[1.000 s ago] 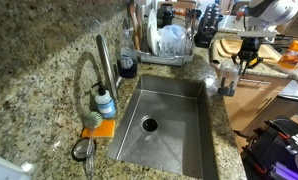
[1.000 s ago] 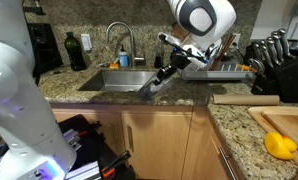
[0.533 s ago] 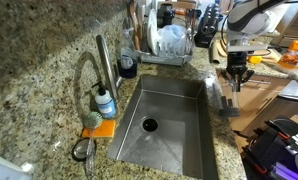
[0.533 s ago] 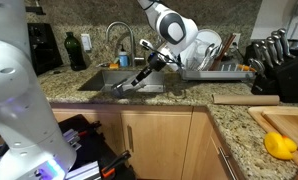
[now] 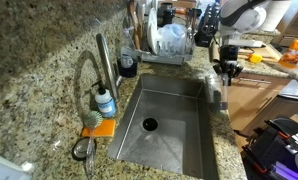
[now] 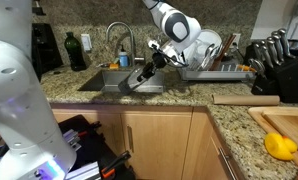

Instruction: Remove the paper towel roll from the clear bottle on the right and place it on the counter, place the bottle in the sink

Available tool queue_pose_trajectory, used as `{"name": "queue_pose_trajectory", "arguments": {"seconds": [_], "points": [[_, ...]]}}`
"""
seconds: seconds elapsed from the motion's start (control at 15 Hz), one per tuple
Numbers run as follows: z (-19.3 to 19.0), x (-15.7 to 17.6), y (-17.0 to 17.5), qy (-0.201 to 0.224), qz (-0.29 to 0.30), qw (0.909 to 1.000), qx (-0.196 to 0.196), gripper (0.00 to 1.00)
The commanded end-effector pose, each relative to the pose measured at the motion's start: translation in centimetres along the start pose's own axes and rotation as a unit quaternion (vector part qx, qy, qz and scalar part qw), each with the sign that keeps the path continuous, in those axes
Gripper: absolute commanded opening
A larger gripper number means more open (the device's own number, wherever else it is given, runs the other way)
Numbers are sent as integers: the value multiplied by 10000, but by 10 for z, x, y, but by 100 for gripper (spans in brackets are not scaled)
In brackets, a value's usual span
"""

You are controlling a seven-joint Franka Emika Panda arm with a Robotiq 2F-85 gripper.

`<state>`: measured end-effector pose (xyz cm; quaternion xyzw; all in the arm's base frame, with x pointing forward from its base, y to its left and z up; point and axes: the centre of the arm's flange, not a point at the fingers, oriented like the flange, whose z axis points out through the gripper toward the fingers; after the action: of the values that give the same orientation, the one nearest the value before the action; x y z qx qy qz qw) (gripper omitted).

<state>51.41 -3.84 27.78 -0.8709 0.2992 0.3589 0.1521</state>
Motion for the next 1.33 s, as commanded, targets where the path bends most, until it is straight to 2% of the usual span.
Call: {"name": "queue_pose_trajectory", "arguments": {"seconds": [0.0,0.07,0.2,0.47,0.67,0.8,0.87,1.0,1.13,1.2,1.27], "points": [[-68,3,28,246,-540,9951,791,4],[-69,12,18,539,-834,9926,700,4],[-55,30,-15,843,-1269,9872,478,4],[28,60,-90,1017,-2201,9701,-74,4],[96,70,-144,1030,-2852,9509,-618,4],[138,71,-156,1067,-3297,9332,-948,4],[127,64,-145,1012,-2911,9482,-768,16],[142,57,-160,940,-3171,9399,-850,16],[140,57,-161,971,-3210,9379,-885,16],[139,59,-160,976,-3217,9377,-880,4],[144,61,-161,994,-3393,9290,-1093,4]]}}
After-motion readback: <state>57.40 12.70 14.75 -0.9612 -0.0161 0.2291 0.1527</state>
